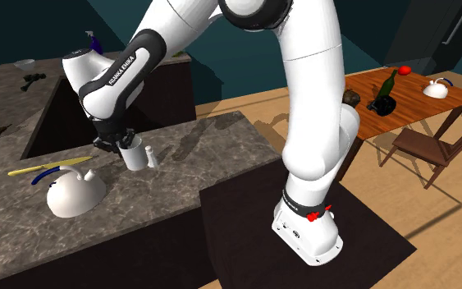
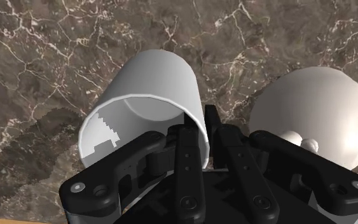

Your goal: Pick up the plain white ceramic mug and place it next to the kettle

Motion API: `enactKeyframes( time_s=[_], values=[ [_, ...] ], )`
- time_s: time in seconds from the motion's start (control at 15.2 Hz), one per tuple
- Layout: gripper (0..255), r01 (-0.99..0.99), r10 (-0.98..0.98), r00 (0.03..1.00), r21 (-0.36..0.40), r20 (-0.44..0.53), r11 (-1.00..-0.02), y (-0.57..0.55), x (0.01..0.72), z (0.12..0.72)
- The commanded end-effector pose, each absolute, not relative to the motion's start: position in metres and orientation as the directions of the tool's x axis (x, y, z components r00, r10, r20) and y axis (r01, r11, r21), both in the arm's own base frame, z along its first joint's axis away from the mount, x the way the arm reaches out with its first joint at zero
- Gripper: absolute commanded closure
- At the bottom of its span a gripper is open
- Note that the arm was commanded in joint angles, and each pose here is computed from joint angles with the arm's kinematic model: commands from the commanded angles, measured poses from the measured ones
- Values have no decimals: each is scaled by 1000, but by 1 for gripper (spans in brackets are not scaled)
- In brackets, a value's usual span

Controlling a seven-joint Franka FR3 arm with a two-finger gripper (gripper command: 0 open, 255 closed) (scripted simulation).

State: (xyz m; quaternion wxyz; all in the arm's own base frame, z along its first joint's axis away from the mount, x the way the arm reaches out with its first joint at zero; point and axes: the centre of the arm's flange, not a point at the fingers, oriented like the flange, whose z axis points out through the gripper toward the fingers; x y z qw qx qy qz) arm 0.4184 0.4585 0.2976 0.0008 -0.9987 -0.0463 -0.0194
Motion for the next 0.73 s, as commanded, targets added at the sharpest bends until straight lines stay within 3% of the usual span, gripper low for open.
enactKeyframes(
  time_s=[0.0,0.66],
  values=[
    [255,93,93,995,0,39,-996,459,420,287],
    [255,93,93,995,0,39,-996,459,420,234]
  ],
)
